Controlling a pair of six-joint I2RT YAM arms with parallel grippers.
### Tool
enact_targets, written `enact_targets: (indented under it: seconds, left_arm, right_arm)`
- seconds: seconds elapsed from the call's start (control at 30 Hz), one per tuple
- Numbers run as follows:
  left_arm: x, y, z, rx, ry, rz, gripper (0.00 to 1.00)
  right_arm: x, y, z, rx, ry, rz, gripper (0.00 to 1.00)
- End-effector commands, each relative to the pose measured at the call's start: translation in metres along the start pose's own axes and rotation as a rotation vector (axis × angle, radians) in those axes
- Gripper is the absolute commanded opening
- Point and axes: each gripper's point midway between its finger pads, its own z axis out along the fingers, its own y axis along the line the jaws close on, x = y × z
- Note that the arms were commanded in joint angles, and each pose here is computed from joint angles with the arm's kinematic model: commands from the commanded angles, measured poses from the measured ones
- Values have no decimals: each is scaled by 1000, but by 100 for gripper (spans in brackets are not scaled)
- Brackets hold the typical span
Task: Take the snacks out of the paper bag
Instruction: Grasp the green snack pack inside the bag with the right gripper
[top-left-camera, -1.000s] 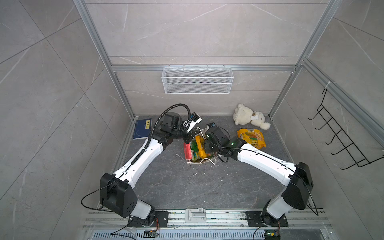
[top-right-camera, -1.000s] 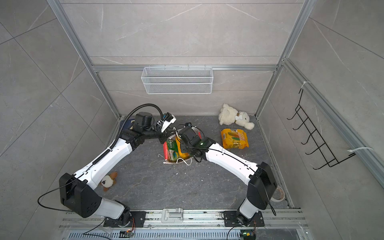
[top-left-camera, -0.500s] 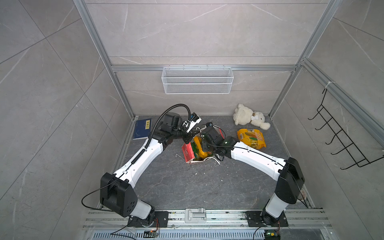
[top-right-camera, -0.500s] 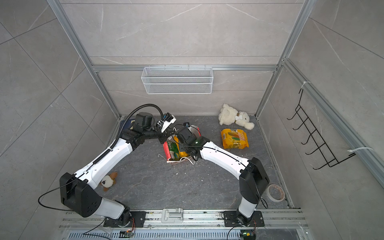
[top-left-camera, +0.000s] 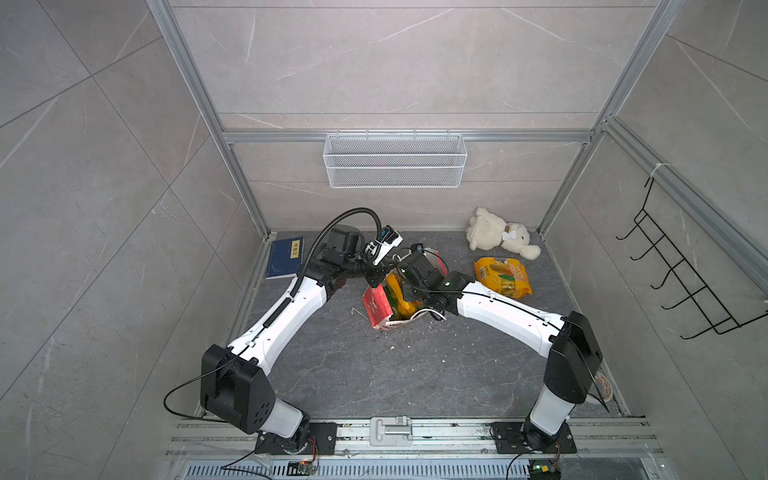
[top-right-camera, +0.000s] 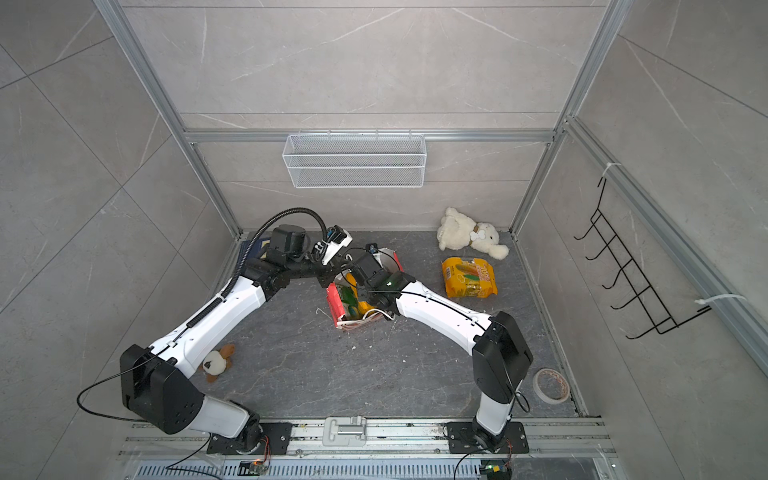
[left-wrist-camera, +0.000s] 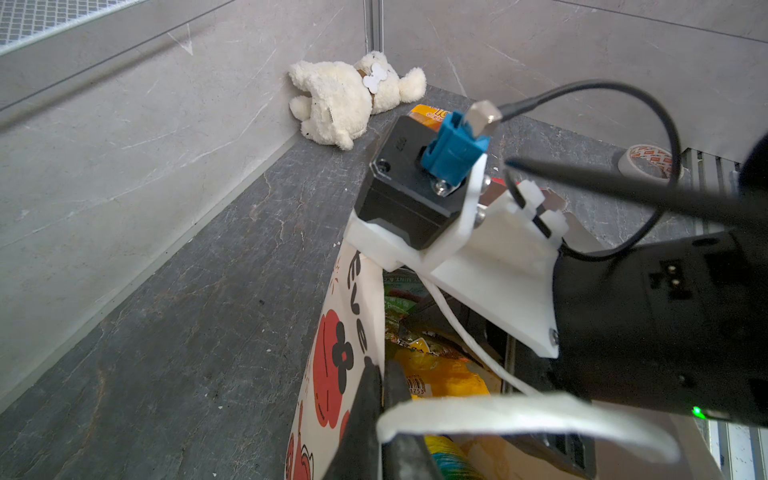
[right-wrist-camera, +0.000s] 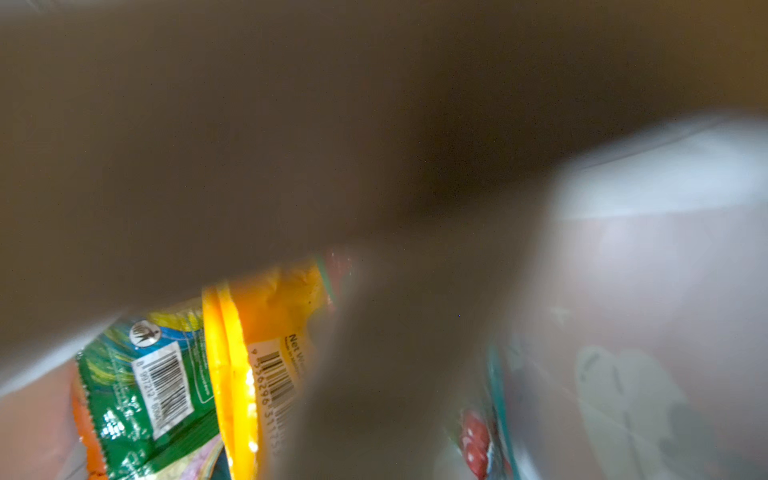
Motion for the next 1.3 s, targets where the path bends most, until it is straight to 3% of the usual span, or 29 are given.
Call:
enact_targets:
  seconds: [0.0, 0.6, 0.93, 1.27]
  left_arm:
    - [-41, -8, -5, 34, -148, 71, 0]
    - [-43, 2, -5, -24, -148, 59, 0]
    - [-45, 4, -7, -43, -161, 67, 0]
    - [-55, 26, -6, -137, -171, 4, 0]
  right_arm:
    - [12, -5, 1, 12, 39, -29, 2]
    - [-26, 5, -68, -173, -77, -44, 0]
    - [-29, 1, -76, -206, -71, -26, 0]
    - [-45, 22, -127, -405, -131, -300, 0]
